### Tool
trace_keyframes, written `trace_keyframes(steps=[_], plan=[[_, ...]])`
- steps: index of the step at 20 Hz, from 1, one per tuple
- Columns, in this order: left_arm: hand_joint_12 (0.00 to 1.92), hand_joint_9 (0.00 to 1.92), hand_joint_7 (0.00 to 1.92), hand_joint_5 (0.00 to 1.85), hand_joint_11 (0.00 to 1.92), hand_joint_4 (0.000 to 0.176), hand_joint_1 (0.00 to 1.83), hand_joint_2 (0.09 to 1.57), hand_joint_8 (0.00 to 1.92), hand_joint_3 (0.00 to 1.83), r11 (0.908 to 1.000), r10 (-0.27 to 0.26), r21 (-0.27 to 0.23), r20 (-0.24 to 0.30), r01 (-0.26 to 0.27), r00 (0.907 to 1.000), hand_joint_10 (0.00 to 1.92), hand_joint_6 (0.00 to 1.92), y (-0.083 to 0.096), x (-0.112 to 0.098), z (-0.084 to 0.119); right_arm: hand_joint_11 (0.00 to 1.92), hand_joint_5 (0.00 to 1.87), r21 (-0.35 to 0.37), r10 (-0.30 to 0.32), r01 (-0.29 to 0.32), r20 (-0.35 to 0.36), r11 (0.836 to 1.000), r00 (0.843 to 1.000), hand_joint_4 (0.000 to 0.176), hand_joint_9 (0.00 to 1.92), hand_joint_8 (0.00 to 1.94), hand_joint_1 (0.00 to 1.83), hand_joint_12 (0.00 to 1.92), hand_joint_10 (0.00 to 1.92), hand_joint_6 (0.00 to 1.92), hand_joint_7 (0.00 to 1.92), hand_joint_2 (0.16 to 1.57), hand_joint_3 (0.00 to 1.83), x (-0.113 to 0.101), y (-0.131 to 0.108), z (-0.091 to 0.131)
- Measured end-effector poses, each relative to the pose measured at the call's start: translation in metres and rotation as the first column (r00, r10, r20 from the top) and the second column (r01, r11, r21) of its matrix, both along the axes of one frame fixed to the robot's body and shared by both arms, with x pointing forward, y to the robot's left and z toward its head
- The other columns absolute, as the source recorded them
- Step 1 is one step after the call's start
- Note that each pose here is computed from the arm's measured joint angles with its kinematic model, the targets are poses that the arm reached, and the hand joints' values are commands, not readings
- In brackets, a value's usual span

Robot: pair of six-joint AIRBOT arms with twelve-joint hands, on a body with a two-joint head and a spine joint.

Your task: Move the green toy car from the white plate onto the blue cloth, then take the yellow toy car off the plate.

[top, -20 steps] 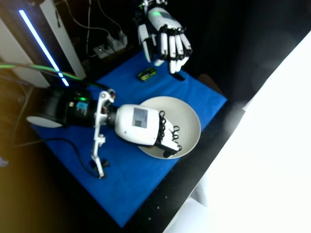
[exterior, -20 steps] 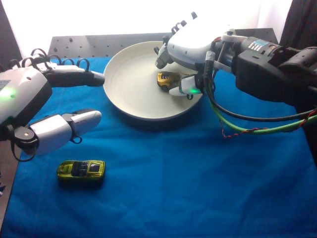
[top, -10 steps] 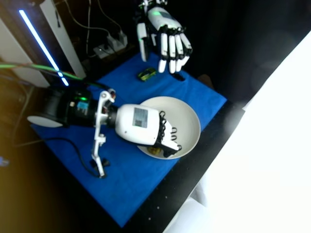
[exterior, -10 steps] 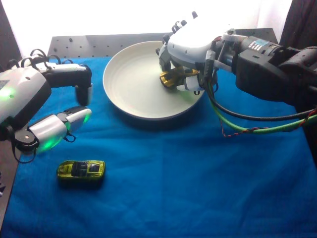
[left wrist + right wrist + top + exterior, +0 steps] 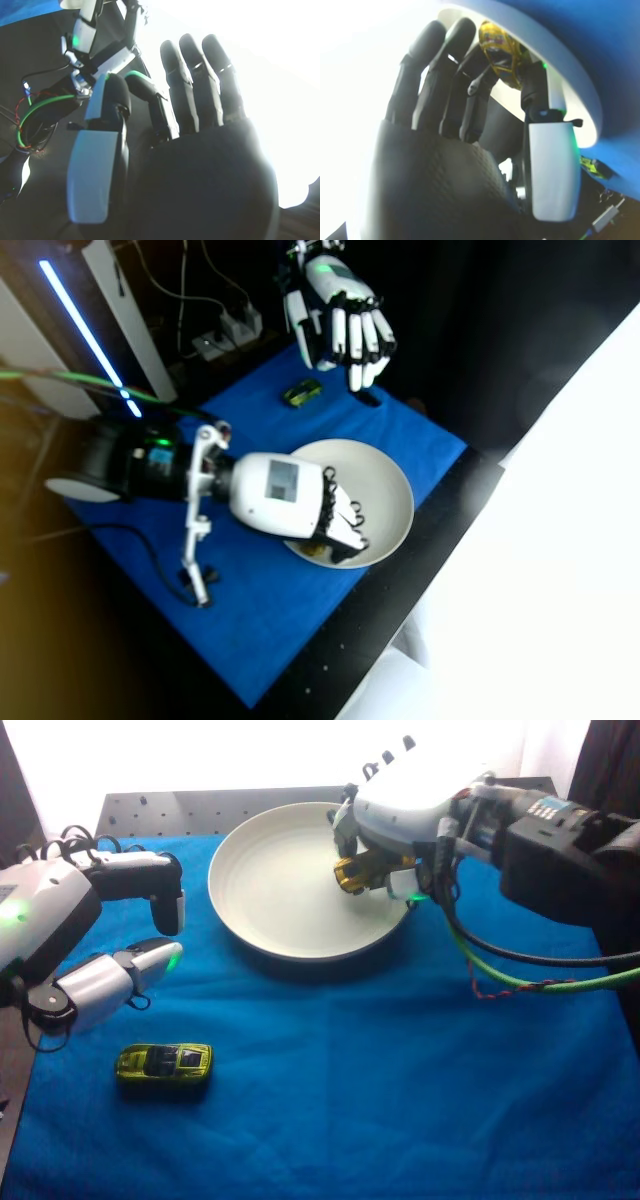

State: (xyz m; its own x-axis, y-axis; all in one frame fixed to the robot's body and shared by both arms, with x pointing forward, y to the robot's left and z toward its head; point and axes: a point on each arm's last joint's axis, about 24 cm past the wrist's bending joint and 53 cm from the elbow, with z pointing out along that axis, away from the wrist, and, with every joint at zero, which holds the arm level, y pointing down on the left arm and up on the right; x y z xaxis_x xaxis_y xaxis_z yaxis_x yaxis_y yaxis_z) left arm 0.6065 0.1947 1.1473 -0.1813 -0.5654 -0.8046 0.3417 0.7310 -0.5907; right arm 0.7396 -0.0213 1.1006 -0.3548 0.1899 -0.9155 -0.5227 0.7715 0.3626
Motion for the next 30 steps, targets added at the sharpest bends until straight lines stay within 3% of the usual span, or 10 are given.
trace_keyframes(steps=[5,12,19,21,23,25,27,28,29,30], plan=[[1.35,0.44,0.69,0.6,0.11,0.176,0.8,1.31,0.02,0.0,1.0,0.006,-0.003,-0.008,-0.006,0.9999,0.58,1.54,0.001,0.0,-0.002,0.8,0.92,0.042,-0.007,0.005,0.052,0.999,0.999,0.0,0.85,1.41,1.26,1.82,1.52,0.85,0.88,1.16,0.0,-0.009,-0.015,0.026],[1.27,0.49,0.66,0.56,0.07,0.176,0.77,1.34,0.0,0.0,0.9996,0.026,-0.008,-0.015,-0.026,0.9996,0.33,1.59,0.007,-0.003,-0.005,0.66,0.79,0.054,0.046,-0.056,0.175,0.997,0.983,0.0,0.81,1.14,1.36,1.68,1.48,1.16,0.86,1.18,0.0,-0.049,-0.031,0.069],[1.17,0.53,0.66,0.56,0.1,0.176,0.77,1.34,0.0,0.0,0.9992,0.038,-0.008,-0.032,-0.038,0.9988,0.23,1.6,0.011,-0.008,-0.011,0.91,0.79,-0.005,0.149,-0.151,0.19,0.989,0.971,0.0,0.96,0.92,1.38,1.49,1.31,1.12,0.99,1.13,0.0,-0.105,-0.031,0.058],[1.16,0.56,0.67,0.57,0.1,0.176,0.78,1.34,0.0,0.0,0.9993,0.036,-0.011,-0.031,-0.037,0.9989,0.21,1.58,0.01,-0.009,-0.01,1.36,1.1,-0.024,0.184,-0.183,0.194,0.983,0.964,0.0,1.39,1.19,1.23,1.61,1.4,0.78,1.29,1.06,0.0,-0.123,-0.03,0.053],[1.24,0.57,0.67,0.58,0.1,0.176,0.79,1.33,0.0,0.0,0.9989,0.045,-0.009,-0.034,-0.046,0.9984,0.2,1.56,0.013,-0.01,-0.012,1.4,0.94,-0.059,0.234,-0.227,0.188,0.972,0.954,0.0,1.38,1.74,1.17,1.91,1.82,1.1,1.3,1.14,0.0,-0.143,-0.027,0.045],[1.26,0.58,0.68,0.59,0.1,0.176,0.8,1.32,0.01,0.0,0.9987,0.05,-0.009,-0.04,-0.051,0.9979,0.19,1.55,0.015,-0.01,-0.014,1.16,0.89,-0.062,0.27,-0.264,0.159,0.963,0.949,0.0,1.18,1.46,1.24,1.88,1.64,0.95,0.97,1.16,0.0,-0.155,-0.025,0.038],[1.35,0.56,0.66,0.56,0.07,0.176,0.78,1.34,0.0,0.0,0.9988,0.047,-0.01,-0.038,-0.048,0.9982,0.19,1.58,0.014,-0.011,-0.014,1.08,0.99,-0.028,0.293,-0.292,0.11,0.956,0.95,0.0,1.1,0.73,1.38,1.46,1.17,0.8,1.19,1.07,0.0,-0.165,-0.025,0.029],[1.44,0.53,0.64,0.54,0.02,0.176,0.75,1.35,0.0,0.0,0.9988,0.047,-0.011,-0.039,-0.047,0.9981,0.2,1.62,0.014,-0.011,-0.014,1.06,1.13,-0.028,0.3,-0.298,0.095,0.954,0.949,0.0,1.18,0.79,1.33,1.51,1.14,0.57,1.23,1.04,0.0,-0.168,-0.025,0.024],[1.5,0.52,0.63,0.47,0.0,0.102,0.63,1.3,0.01,0.0,0.9986,0.05,-0.013,-0.043,-0.051,0.9978,0.22,0.79,0.014,-0.011,-0.014,1.08,1.17,-0.032,0.304,-0.302,0.071,0.953,0.95,0.0,1.22,0.89,1.31,1.48,1.09,0.46,1.2,1.04,0.0,-0.173,-0.026,0.016],[1.52,0.51,0.63,0.55,0.0,0.089,0.62,1.28,0.01,0.0,0.9986,0.05,-0.013,-0.043,-0.05,0.9978,0.26,0.38,0.014,-0.011,-0.014,1.08,1.0,-0.039,0.308,-0.306,0.055,0.951,0.95,0.0,1.06,0.94,1.38,1.41,1.24,0.61,1.05,1.08,0.0,-0.176,-0.026,0.009]])
